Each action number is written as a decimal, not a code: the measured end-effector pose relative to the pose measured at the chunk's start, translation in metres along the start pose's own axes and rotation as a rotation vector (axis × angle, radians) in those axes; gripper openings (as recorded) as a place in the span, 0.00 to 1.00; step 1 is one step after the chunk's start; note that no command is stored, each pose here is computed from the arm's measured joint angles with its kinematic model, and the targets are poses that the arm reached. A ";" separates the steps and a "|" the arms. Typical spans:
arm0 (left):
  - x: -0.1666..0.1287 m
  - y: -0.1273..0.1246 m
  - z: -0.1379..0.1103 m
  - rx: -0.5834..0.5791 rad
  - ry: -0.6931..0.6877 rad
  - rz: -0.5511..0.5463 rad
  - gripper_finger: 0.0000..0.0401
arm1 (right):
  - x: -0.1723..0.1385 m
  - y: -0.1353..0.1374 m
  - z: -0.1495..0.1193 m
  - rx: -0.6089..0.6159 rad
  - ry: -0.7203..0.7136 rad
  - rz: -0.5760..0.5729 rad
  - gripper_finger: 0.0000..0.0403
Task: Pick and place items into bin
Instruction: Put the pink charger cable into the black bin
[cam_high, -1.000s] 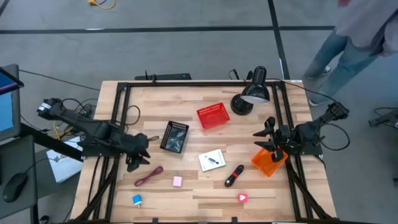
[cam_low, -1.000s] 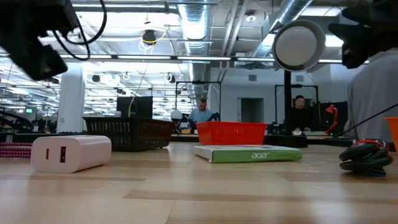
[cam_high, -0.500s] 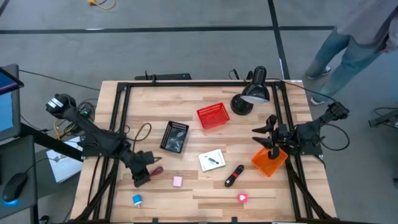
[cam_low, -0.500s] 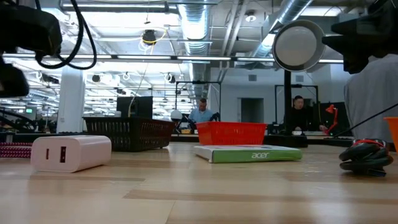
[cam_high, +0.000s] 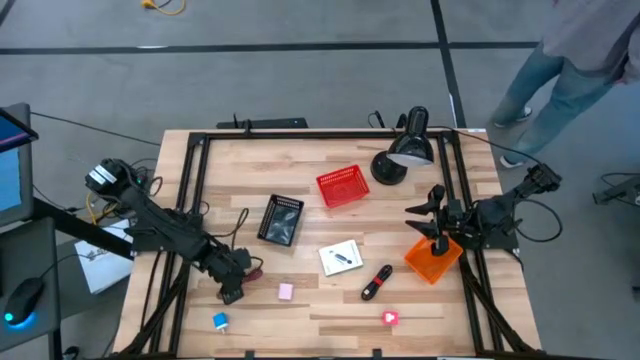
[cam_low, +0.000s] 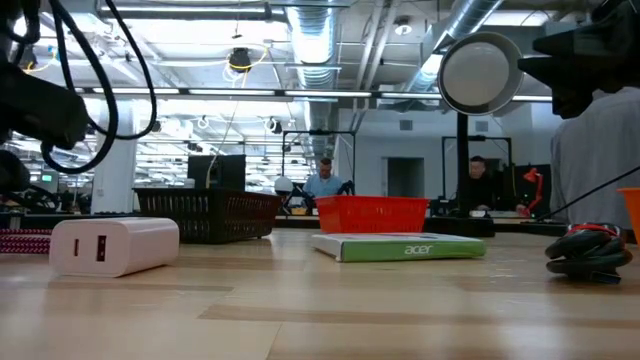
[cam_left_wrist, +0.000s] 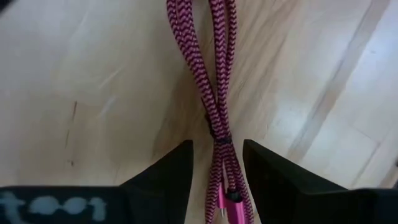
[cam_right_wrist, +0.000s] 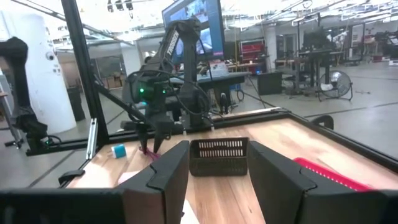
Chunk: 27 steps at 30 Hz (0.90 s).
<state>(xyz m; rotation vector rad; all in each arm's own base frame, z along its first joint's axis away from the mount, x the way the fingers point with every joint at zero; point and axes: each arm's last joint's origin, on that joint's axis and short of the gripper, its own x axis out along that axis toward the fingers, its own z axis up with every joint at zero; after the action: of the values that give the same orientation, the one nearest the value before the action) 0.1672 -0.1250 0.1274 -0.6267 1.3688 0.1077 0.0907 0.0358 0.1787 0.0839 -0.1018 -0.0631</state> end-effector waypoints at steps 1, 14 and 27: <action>0.002 0.000 0.000 -0.001 0.008 0.016 0.35 | 0.000 0.000 0.000 0.000 0.000 0.000 0.38; -0.009 -0.013 0.011 0.076 -0.125 0.130 0.03 | 0.000 0.000 0.000 0.000 0.000 0.000 0.38; -0.106 -0.055 0.058 0.309 -0.391 0.494 0.01 | 0.000 -0.001 0.001 0.042 -0.011 -0.020 0.38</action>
<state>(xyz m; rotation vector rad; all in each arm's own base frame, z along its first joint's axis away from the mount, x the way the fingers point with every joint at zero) 0.2180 -0.1136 0.2493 0.0061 1.1014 0.3874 0.0905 0.0351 0.1799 0.1262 -0.1128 -0.0811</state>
